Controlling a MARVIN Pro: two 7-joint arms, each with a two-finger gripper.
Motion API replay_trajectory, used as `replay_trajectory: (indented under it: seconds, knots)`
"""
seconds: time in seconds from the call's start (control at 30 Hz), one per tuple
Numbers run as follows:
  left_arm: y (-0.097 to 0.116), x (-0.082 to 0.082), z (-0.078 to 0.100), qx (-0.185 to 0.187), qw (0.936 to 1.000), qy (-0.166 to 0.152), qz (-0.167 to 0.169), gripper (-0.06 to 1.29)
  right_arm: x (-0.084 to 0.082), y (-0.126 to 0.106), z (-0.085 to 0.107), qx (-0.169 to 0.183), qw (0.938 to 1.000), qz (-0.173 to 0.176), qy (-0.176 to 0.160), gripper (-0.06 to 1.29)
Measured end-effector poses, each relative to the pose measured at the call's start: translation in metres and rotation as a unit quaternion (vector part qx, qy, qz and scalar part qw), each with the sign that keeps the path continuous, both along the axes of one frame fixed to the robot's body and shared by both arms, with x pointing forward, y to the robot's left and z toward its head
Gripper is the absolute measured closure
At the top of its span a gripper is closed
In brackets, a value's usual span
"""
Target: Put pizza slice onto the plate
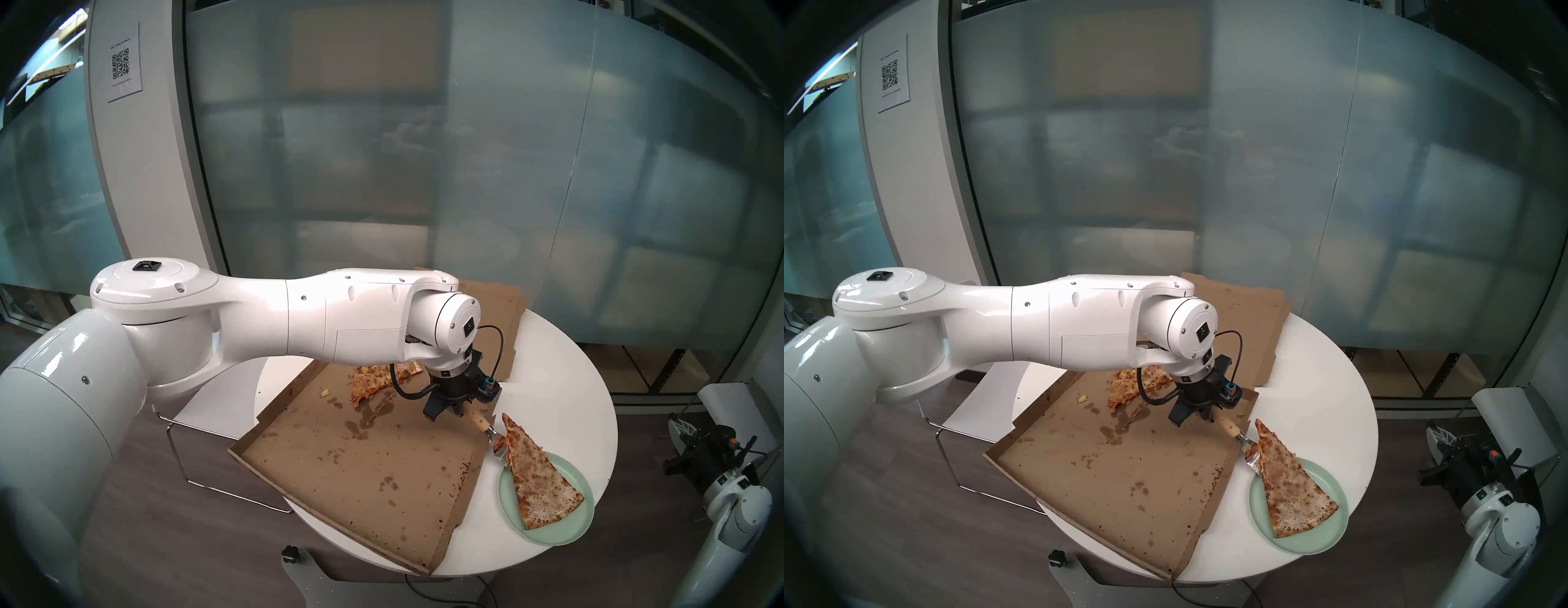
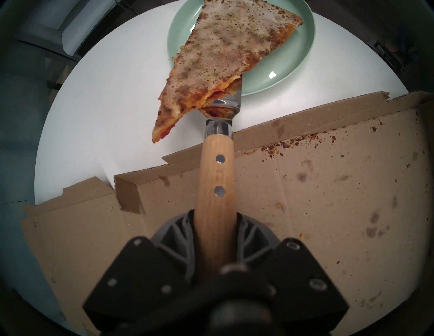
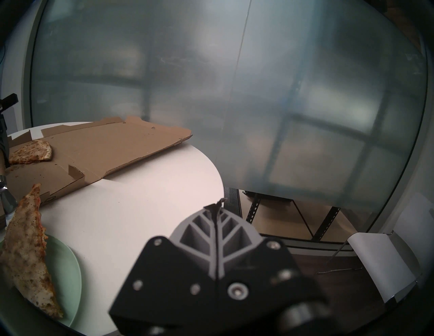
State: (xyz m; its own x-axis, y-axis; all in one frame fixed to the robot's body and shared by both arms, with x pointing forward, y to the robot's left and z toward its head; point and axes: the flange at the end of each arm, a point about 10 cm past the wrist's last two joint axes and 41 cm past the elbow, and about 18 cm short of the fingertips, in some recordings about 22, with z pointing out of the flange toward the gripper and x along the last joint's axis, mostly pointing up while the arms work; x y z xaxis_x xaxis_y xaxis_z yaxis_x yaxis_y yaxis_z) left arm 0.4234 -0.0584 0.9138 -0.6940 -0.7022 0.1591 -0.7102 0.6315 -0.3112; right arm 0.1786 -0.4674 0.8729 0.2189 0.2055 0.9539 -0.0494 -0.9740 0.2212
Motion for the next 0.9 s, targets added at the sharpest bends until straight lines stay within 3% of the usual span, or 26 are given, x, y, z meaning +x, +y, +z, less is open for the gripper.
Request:
replay_trajectory:
  seconds: [0.9]
  knots:
    - [0.0033, -0.0054, 0.0090, -0.019, 0.9969, -0.061, -0.046, 1.00, 0.0050, 0.0065, -0.0025, 0.003, 1.0000, 0.003, -0.003, 1.25]
